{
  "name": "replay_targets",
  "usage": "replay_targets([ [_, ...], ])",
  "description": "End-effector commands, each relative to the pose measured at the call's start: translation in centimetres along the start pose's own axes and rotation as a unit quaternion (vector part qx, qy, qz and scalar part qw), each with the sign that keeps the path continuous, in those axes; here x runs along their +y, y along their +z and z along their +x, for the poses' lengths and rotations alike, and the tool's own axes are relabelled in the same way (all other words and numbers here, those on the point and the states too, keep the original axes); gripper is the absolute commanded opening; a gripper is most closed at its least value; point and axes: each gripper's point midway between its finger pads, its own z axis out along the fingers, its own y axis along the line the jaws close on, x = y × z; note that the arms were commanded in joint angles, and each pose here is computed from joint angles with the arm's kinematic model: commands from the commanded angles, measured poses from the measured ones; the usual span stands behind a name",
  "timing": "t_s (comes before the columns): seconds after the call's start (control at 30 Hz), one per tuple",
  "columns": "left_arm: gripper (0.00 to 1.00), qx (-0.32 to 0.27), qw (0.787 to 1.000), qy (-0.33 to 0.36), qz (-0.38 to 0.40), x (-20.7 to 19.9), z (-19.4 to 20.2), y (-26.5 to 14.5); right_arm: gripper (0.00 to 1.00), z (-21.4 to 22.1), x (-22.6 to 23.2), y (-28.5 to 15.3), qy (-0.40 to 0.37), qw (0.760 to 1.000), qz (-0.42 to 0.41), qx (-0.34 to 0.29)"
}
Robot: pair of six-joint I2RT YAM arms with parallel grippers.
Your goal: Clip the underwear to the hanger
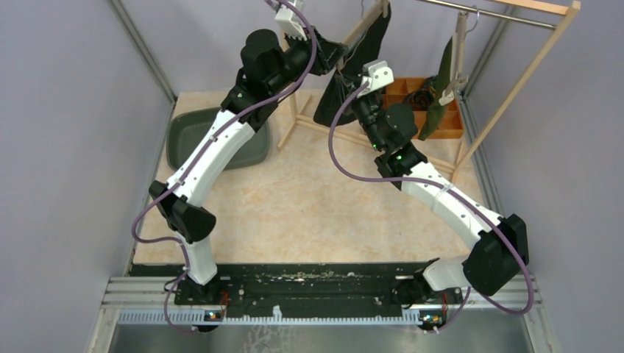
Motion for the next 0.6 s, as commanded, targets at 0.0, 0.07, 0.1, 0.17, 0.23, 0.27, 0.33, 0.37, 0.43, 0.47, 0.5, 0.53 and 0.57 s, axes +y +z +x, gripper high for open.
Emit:
replay_targets([
  [0.0, 0.22, -0.026, 1.000, 0.004, 0.009, -0.7, -1.9, -0.1, 0.00, -4.5, 0.4, 0.4, 0.002, 0.998, -0.008, -0.055],
  [0.07, 0.04, -0.027, 1.000, 0.003, 0.006, -0.7, -2.0, -0.2, 0.00, -4.5, 0.4, 0.4, 0.002, 0.998, -0.008, -0.055],
  [0.1, 0.00, -0.029, 1.000, 0.003, 0.006, -0.7, -2.2, -0.2, 0.00, -4.5, 0.3, 0.4, 0.002, 0.998, -0.007, -0.055],
  [0.17, 0.00, -0.033, 0.999, 0.003, 0.007, -0.8, -2.4, -0.3, 0.00, -4.5, 0.3, 0.4, 0.002, 0.998, -0.007, -0.056],
  [0.23, 0.00, -0.037, 0.999, 0.003, 0.010, -1.1, -2.8, -0.5, 0.00, -4.6, 0.4, 0.4, 0.002, 0.998, -0.009, -0.057],
  [0.27, 0.00, -0.038, 0.999, 0.003, 0.011, -1.1, -2.8, -0.5, 0.00, -4.7, 0.3, 0.4, 0.003, 0.998, -0.008, -0.058],
  [0.33, 0.00, -0.039, 0.999, 0.002, 0.012, -1.2, -2.9, -0.5, 0.00, -4.8, 0.4, 0.4, 0.002, 0.998, -0.010, -0.061],
  [0.37, 0.00, -0.037, 0.999, 0.001, 0.012, -1.1, -2.8, -0.5, 0.00, -5.0, 0.4, 0.3, 0.002, 0.998, -0.010, -0.063],
  [0.43, 0.00, -0.034, 0.999, 0.000, 0.011, -1.1, -2.6, -0.4, 0.00, -5.1, 0.5, 0.3, 0.001, 0.998, -0.015, -0.066],
  [0.47, 0.00, -0.033, 0.999, -0.002, 0.011, -1.0, -2.5, -0.3, 0.00, -5.4, 0.6, 0.3, 0.000, 0.997, -0.017, -0.070],
  [0.5, 0.00, -0.032, 0.999, -0.003, 0.011, -1.0, -2.3, -0.2, 0.00, -5.5, 0.7, 0.3, 0.000, 0.997, -0.019, -0.072],
  [0.53, 0.00, -0.032, 0.999, -0.005, 0.013, -1.0, -2.3, -0.2, 0.00, -5.6, 0.7, 0.3, -0.001, 0.997, -0.020, -0.073],
  [0.57, 0.00, -0.032, 0.999, -0.006, 0.014, -1.0, -2.3, -0.1, 0.00, -5.6, 0.8, 0.3, -0.001, 0.997, -0.023, -0.073],
])
